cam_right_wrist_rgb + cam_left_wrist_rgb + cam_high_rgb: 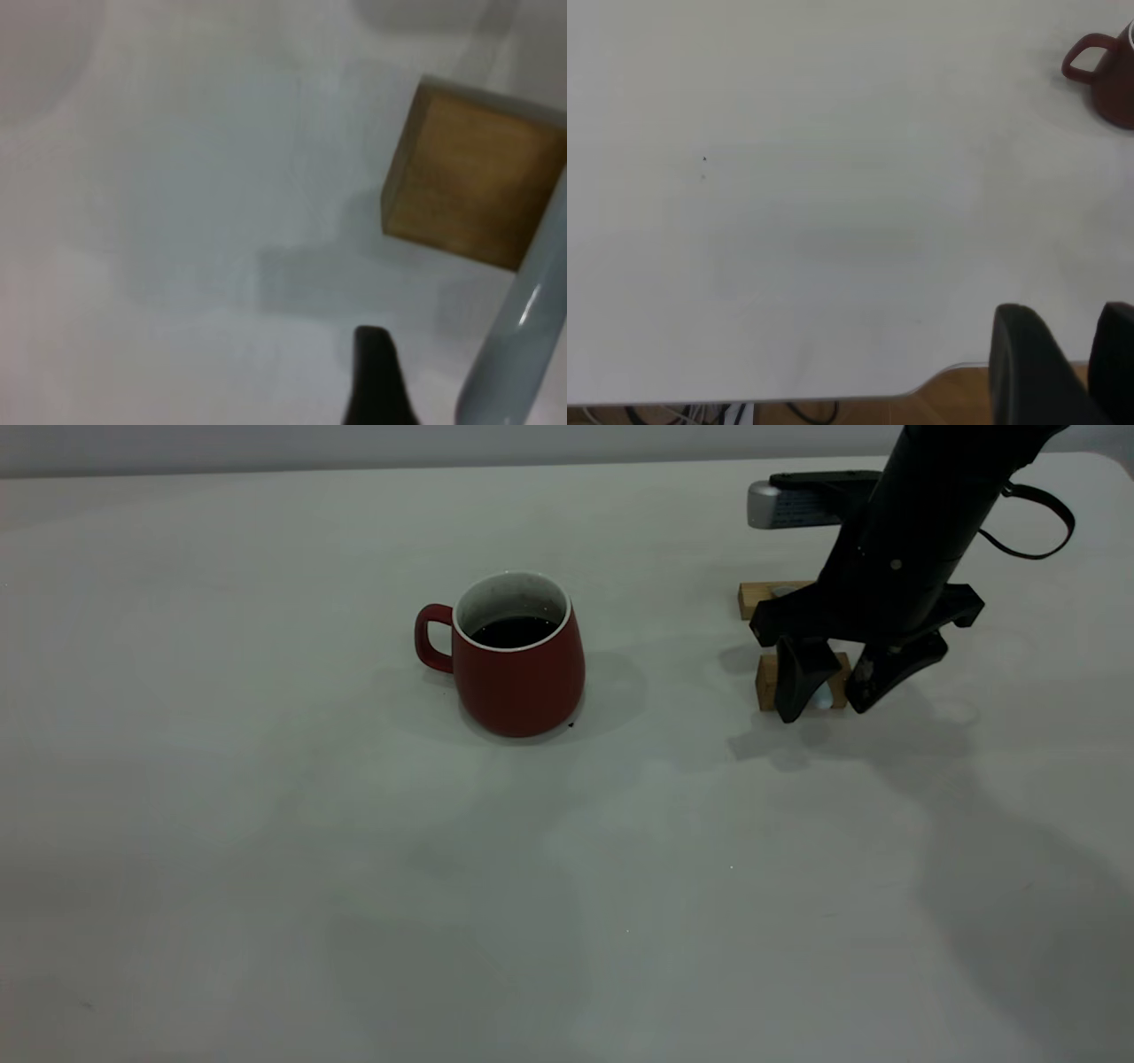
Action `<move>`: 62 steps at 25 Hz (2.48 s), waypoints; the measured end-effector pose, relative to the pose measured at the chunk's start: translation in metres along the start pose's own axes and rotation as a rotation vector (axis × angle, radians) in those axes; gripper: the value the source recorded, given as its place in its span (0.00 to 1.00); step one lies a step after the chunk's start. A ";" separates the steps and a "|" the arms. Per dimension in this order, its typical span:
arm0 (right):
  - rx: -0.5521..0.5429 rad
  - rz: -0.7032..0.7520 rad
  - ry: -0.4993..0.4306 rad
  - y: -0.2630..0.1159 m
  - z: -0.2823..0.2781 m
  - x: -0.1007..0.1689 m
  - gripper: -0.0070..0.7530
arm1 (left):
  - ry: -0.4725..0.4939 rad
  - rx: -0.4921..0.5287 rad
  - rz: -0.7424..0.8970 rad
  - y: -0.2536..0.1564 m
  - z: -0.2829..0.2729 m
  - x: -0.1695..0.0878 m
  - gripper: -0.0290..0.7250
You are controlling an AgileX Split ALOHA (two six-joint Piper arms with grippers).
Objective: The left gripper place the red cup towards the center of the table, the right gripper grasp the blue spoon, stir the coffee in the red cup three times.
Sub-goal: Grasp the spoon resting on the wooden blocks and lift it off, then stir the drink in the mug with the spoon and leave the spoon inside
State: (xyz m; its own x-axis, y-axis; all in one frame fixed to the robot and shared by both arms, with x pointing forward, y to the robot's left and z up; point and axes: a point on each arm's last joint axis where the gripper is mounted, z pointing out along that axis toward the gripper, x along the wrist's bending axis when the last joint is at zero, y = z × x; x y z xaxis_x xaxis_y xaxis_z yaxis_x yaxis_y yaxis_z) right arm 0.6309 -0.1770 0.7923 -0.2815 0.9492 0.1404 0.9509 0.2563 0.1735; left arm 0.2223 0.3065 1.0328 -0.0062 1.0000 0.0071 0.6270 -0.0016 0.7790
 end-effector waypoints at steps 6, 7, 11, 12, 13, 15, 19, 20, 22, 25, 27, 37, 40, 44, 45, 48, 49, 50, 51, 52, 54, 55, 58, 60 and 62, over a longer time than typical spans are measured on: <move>0.007 0.026 0.000 -0.001 0.003 0.000 0.28 | 0.000 0.000 0.000 0.000 0.000 0.000 0.36; 0.012 0.026 0.000 -0.002 0.003 0.000 0.20 | 0.000 0.000 0.000 0.000 0.000 0.000 0.36; -0.003 0.003 0.001 0.004 -0.021 0.003 0.20 | 0.000 0.000 0.000 0.000 0.000 0.000 0.36; -0.016 0.000 0.005 0.007 -0.032 0.005 0.20 | 0.000 0.000 0.000 0.000 0.000 0.000 0.36; -0.039 0.002 0.012 0.011 -0.047 0.008 0.20 | 0.000 0.000 0.000 0.000 0.000 0.000 0.36; -0.079 0.040 0.052 0.016 -0.080 0.016 0.20 | 0.000 0.000 0.000 0.000 0.000 0.000 0.36; -0.104 0.270 0.268 0.020 -0.129 0.041 0.20 | 0.000 0.000 -0.001 0.000 0.000 0.000 0.36; -0.099 0.343 0.338 0.020 -0.137 0.048 0.20 | 0.000 0.000 -0.001 0.000 0.000 0.000 0.36; -0.067 0.544 0.520 0.024 -0.148 0.065 0.20 | 0.000 0.000 -0.001 0.000 0.000 0.000 0.36; -0.030 0.802 0.742 0.033 -0.157 0.084 0.20 | 0.000 0.000 -0.001 0.000 0.000 0.000 0.36; 0.014 0.974 0.855 0.038 -0.160 0.093 0.20 | 0.000 0.000 -0.001 0.000 0.000 0.000 0.36; 0.464 1.656 1.093 0.041 -0.147 0.150 0.20 | -0.001 0.000 -0.001 0.000 0.000 0.000 0.36; 0.537 1.755 1.055 0.040 -0.130 0.149 0.20 | -0.001 0.000 -0.001 0.000 0.000 0.000 0.36; 0.582 1.823 0.997 0.040 -0.101 0.146 0.20 | -0.001 0.000 -0.001 0.000 0.000 0.000 0.36; 0.589 1.828 0.990 0.041 -0.095 0.145 0.20 | -0.001 0.000 -0.001 0.000 0.000 0.000 0.36; 0.595 1.825 0.994 0.051 -0.082 0.146 0.20 | -0.001 0.000 -0.001 0.000 0.000 0.000 0.36; 0.596 1.824 0.996 0.054 -0.077 0.146 0.20 | -0.001 0.000 -0.001 0.000 0.000 0.000 0.36; 0.598 1.826 0.996 0.056 -0.073 0.146 0.20 | -0.001 0.000 -0.001 0.000 0.000 0.000 0.36; 0.601 1.826 0.998 0.058 -0.069 0.146 0.20 | -0.001 0.000 -0.001 0.000 0.000 0.000 0.36; 0.604 1.832 0.992 0.059 -0.063 0.145 0.20 | -0.001 0.000 -0.001 0.000 0.000 0.000 0.36; 0.605 1.836 0.984 0.062 -0.051 0.141 0.20 | -0.001 0.000 -0.001 0.000 0.000 0.000 0.36; 0.604 1.838 0.981 0.063 -0.045 0.139 0.20 | -0.001 0.000 0.000 0.000 0.000 0.000 0.36; 0.577 1.821 0.971 0.065 -0.026 0.132 0.20 | -0.001 0.000 0.000 0.000 0.000 0.000 0.36; 0.546 1.796 0.959 0.065 -0.017 0.123 0.20 | -0.001 0.000 0.000 0.000 0.000 0.000 0.36; 0.508 1.747 0.925 0.064 -0.012 0.113 0.20 | -0.001 0.000 0.000 0.000 0.000 0.000 0.36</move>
State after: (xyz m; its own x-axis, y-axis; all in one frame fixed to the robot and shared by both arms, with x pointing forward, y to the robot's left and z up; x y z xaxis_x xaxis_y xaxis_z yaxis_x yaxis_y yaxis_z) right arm 0.6589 -0.0559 0.8314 0.9714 -0.1243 0.2024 0.1231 -0.4650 -0.8767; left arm 0.2223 0.3064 1.0328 -0.0056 1.0000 0.0062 0.6271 -0.0013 0.7790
